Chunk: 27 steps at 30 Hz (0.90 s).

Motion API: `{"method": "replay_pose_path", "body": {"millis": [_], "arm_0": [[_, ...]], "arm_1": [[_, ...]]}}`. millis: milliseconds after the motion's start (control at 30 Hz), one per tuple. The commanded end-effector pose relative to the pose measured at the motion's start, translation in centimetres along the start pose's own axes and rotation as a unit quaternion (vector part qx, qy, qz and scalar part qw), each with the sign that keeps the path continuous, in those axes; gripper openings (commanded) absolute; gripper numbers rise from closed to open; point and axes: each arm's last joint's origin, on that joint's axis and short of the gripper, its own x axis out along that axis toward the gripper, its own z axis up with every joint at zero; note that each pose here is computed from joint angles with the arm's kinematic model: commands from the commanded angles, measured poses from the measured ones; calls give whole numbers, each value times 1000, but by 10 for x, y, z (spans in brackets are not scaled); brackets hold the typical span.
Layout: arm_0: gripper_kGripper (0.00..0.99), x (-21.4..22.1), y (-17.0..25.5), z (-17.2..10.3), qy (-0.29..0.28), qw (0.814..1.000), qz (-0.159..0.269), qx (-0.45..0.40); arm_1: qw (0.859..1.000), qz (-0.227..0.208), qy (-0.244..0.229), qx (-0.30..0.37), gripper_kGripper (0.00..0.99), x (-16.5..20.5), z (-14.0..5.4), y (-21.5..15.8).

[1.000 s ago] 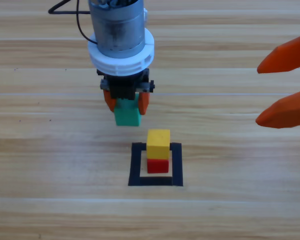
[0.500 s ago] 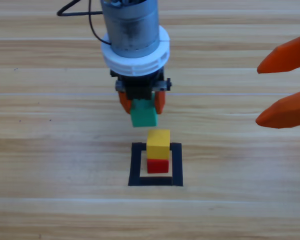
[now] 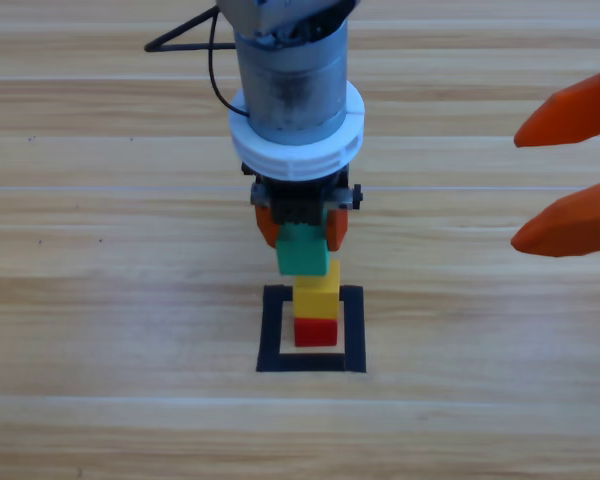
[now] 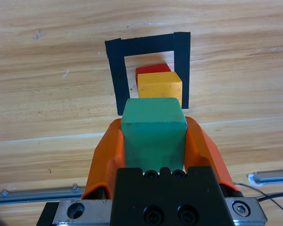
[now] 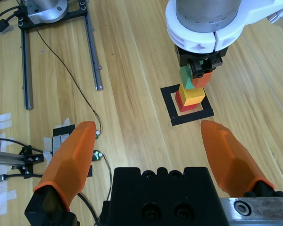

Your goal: Stack the blocks in the rectangular block: red at the bottom, yellow in the middle, green on top

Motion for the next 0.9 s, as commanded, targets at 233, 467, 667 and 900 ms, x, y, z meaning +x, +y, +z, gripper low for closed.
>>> {"method": "replay_pose_path", "body": {"millis": [233,467,667,900], "arm_0": [[0,37,-19,1,13,999,27,24],[0,37,-20,3,11,999,26,24],[0,38,-21,3,12,999,26,24],[0,38,-20,3,12,999,27,24]], "arm_1": [[1000,13,19,3,980,5,-9,4],[999,20,27,7,980,15,-9,0],[999,20,27,7,980,15,-9,0],[999,20,27,7,980,15,-9,0]]}}
